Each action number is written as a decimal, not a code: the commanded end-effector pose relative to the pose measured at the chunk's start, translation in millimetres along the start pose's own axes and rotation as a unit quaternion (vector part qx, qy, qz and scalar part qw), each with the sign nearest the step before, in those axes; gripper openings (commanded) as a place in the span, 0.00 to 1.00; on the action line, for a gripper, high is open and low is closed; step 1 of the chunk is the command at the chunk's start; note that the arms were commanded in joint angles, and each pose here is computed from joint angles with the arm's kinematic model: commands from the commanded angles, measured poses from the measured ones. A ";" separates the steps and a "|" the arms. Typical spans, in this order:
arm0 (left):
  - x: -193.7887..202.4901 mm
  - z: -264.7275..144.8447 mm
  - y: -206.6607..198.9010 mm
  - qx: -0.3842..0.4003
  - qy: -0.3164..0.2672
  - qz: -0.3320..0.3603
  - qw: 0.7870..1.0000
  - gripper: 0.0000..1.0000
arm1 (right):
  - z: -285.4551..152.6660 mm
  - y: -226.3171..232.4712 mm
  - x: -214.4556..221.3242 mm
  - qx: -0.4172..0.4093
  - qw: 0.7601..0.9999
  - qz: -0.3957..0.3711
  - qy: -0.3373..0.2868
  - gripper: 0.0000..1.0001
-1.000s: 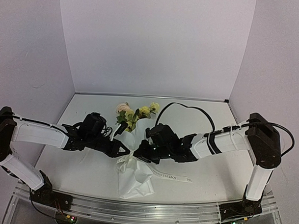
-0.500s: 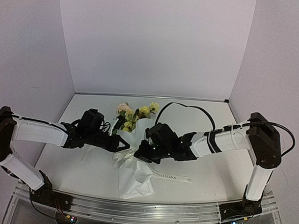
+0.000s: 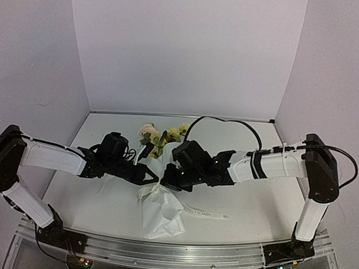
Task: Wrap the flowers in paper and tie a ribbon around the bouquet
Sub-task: Tie the ribbon around the folded bouquet.
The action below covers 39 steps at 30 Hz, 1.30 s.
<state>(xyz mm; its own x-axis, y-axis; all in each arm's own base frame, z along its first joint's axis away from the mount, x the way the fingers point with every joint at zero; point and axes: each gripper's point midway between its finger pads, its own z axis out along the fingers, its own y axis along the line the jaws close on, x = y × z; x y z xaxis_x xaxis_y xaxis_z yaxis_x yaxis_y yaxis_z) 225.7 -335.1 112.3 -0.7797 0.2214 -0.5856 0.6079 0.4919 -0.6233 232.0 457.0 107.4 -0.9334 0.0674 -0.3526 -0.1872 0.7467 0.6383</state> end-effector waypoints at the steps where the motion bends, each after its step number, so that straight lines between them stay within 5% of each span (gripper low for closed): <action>1: -14.0 -6.4 -16.6 0.030 -0.025 0.029 0.999 0.00 | 2.5 12.5 -5.9 -0.021 1.000 -0.009 -0.001 0.00; 17: -10.0 -14.2 -20.9 0.040 -0.037 0.020 0.998 0.00 | 24.0 -3.4 -13.3 -0.085 0.994 0.070 -0.010 0.00; 33: -21.4 -21.6 -33.9 0.056 -0.056 0.045 0.996 0.01 | 33.0 -6.8 -10.7 -0.095 0.993 0.072 -0.005 0.00; 39: -1.9 -4.6 -29.7 0.079 0.001 0.026 0.997 0.02 | 32.4 -3.1 -12.7 -0.089 0.994 0.064 -0.003 0.00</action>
<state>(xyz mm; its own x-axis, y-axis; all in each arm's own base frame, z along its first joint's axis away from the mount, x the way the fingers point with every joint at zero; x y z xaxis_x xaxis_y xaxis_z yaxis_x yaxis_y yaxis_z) 212.1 -333.6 127.5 -0.7622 0.2080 -0.6131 0.6364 0.4142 -0.6507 247.5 471.0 80.3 -0.9579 0.1579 -0.2396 -0.0975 0.6062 0.7893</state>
